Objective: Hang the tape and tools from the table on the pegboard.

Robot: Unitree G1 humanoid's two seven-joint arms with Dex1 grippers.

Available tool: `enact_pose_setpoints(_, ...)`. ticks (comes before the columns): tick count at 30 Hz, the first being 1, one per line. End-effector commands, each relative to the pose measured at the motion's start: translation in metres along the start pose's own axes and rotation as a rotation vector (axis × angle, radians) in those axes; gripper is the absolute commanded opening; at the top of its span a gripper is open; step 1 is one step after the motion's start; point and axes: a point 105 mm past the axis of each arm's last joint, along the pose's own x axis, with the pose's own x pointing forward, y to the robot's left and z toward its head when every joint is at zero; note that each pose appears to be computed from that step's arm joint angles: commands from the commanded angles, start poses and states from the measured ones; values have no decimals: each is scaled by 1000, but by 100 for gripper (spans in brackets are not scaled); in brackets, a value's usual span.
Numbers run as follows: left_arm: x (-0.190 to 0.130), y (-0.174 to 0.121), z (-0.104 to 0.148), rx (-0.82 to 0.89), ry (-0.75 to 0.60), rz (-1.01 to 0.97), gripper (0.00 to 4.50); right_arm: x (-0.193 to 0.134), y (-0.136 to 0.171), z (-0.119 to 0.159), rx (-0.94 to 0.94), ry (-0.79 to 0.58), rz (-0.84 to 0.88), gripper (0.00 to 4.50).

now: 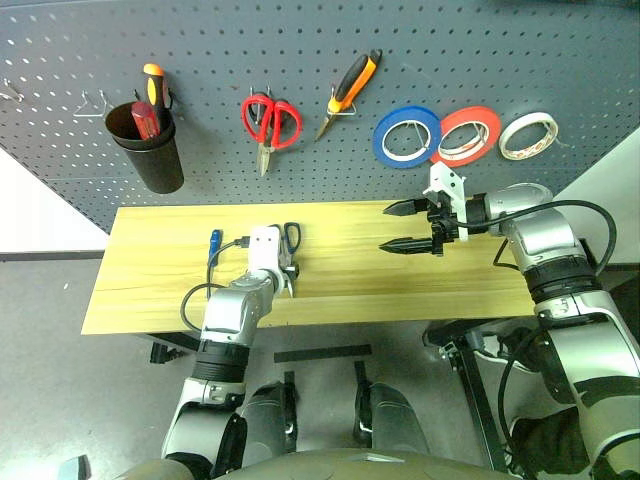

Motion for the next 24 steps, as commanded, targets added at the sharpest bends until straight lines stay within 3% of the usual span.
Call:
enact_pose_setpoints(1, 4, -3, 4, 8, -7, 37, 390, -5, -9, 11, -40, -29, -49, 443)
enact_pose_setpoints(13, 13, -1, 3, 36, 98, 167, 390, -10, -5, 7, -15, -5, -31, 443)
enact_pose_setpoints(22, 14, -12, 6, 20, 111, 128, 390, -8, -1, 6, -22, -4, -8, 443)
enact_pose_setpoints(24, 14, -10, 7, 38, 114, 143, 351, -9, -2, 7, -22, -6, -10, 450)
